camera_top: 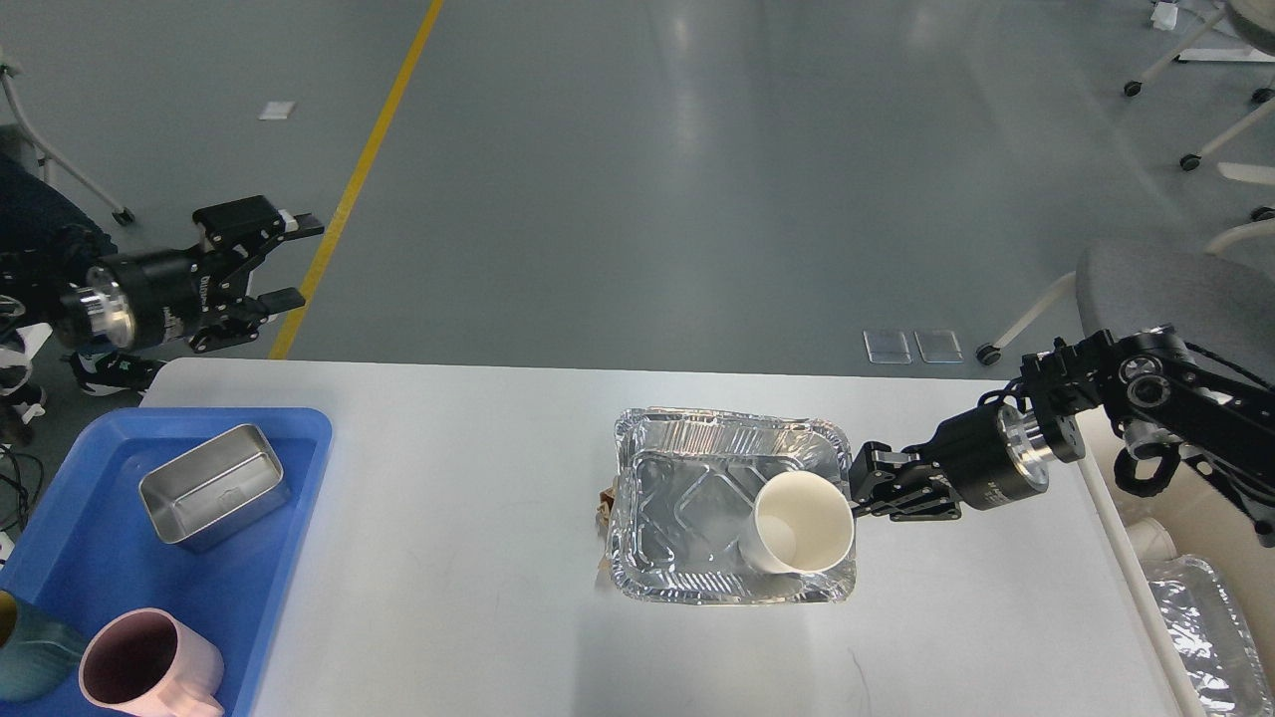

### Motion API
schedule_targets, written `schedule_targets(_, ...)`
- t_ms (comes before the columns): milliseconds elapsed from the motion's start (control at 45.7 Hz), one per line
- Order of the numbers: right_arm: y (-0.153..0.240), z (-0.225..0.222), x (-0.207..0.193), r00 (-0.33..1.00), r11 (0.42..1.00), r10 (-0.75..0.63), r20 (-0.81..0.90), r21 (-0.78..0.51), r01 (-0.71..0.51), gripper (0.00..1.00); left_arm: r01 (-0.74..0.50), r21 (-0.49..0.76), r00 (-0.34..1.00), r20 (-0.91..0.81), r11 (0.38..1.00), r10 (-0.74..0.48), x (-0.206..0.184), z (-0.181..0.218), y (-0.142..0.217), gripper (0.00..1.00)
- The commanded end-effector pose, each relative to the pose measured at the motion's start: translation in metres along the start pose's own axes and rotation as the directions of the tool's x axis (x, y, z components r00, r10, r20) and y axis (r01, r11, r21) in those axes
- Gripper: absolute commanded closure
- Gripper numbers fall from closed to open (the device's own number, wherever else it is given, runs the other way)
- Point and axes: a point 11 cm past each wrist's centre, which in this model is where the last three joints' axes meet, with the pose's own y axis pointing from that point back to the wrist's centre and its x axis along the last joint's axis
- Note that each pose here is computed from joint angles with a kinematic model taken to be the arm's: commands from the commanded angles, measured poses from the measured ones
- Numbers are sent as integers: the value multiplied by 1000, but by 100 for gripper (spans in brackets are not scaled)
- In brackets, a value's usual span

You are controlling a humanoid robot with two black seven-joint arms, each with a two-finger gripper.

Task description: Tidy desktop

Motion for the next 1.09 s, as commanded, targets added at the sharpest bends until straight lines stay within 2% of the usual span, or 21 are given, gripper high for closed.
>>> schedule_targets(0,0,-1,0,1000,1000,0,-2,0,0,100,-49,102,999,30,994,46,18,-21,73,2)
schedule_targets(88,0,0,0,1000,1000,1,-2,-2,-1,100,-76,161,996,58,984,68,27,-26,117,2)
schedule_targets(241,4,-2,3,1000,1000,9,-10,-5,-10,100,-64,281,992,122,957,31,34,-16,189,2)
schedule_targets(372,3,-4,4,1000,1000,10,-17,-5,-10,100,-51,322,992,127,945,11,39,-3,223,2)
schedule_targets(482,5,-6,6,1000,1000,15,-23,-5,-15,100,-150,341,973,216,928,78,55,21,259,2)
schedule_targets(679,7,-5,6,1000,1000,18,-22,-9,-18,100,-242,300,944,291,923,154,67,50,287,2)
schedule_targets(810,7,-6,6,1000,1000,17,-22,-8,-17,100,-238,305,943,299,922,145,65,51,287,2)
schedule_targets(985,7,-5,6,1000,1000,18,-21,-8,-18,100,-161,339,939,343,927,37,51,52,262,2)
schedule_targets(1073,7,-5,6,1000,1000,17,-22,-8,-18,100,-81,339,939,343,937,-42,38,51,235,2)
